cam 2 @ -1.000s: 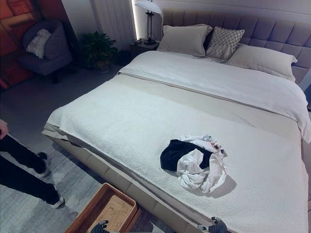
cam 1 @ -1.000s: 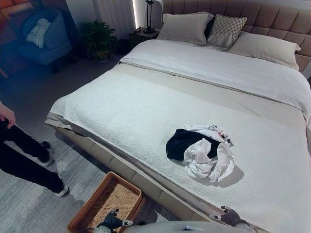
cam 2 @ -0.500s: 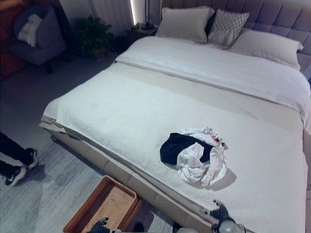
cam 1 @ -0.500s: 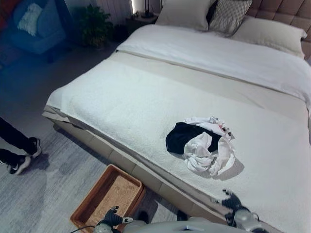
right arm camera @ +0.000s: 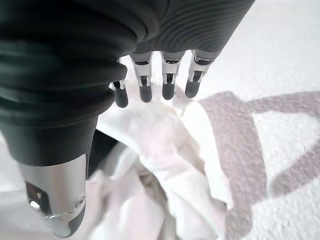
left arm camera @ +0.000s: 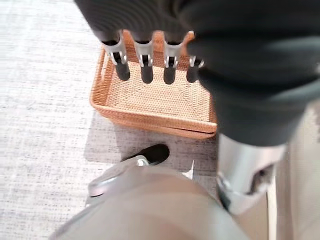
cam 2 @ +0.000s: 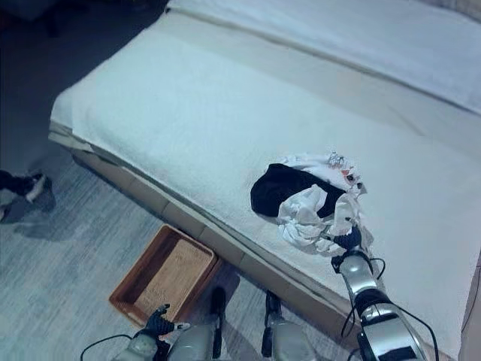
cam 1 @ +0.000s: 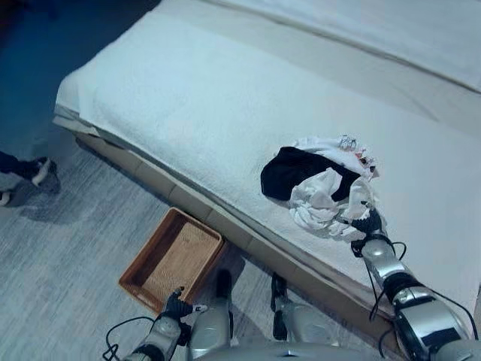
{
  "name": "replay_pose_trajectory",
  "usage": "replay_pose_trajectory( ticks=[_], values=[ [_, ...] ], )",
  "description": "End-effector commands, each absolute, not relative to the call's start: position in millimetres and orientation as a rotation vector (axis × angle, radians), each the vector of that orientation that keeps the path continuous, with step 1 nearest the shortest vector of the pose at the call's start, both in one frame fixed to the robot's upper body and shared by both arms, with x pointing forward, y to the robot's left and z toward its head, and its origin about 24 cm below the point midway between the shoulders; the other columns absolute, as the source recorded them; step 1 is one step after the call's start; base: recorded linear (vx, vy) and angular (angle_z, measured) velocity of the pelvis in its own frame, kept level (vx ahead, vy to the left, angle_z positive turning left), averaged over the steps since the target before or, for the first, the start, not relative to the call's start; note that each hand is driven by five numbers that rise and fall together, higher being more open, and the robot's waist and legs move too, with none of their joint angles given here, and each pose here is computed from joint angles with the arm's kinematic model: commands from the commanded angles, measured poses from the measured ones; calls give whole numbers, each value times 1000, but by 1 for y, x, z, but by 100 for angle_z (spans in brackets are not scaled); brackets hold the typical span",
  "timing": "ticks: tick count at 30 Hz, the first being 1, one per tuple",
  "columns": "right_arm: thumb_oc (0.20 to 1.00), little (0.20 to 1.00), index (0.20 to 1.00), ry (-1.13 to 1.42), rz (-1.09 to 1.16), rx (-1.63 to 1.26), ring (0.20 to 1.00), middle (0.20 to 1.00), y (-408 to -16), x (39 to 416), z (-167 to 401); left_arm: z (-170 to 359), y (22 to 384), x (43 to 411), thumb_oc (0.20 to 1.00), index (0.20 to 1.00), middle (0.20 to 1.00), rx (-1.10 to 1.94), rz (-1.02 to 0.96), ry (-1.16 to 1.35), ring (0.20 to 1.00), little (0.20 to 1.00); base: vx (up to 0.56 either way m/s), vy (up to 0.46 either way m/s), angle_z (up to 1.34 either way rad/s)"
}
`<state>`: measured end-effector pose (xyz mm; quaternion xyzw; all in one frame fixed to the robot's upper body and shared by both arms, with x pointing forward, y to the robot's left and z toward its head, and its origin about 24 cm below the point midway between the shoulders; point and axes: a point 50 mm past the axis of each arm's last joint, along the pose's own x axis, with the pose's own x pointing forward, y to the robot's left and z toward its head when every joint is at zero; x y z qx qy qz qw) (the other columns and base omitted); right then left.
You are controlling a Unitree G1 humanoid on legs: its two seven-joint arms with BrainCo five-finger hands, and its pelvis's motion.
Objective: Pick up clothes into the bucket
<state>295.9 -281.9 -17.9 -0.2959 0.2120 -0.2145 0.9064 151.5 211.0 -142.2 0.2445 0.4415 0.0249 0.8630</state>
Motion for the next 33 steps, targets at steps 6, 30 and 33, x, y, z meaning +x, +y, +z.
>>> replay_pose_trajectory(
  ticks=[6, 30, 33],
  values=[
    [1000, 1000, 1000, 516, -462, -653, 1000, 1000, -278, 319, -4, -134, 204, 176, 1000, 1000, 1000, 543, 68, 862, 1000, 1000, -71, -12, 8],
    [200, 200, 200, -125, -572, -498, 200, 200, -241, 389, 146, -90, 174, 234, 1000, 1000, 1000, 335, 210, 558, 1000, 1000, -48, 14, 4],
    [200, 200, 200, -251, -593, -479, 200, 200, -240, 388, 171, -90, 177, 234, 1000, 1000, 1000, 339, 213, 555, 1000, 1000, 0, 0, 0]
  ],
)
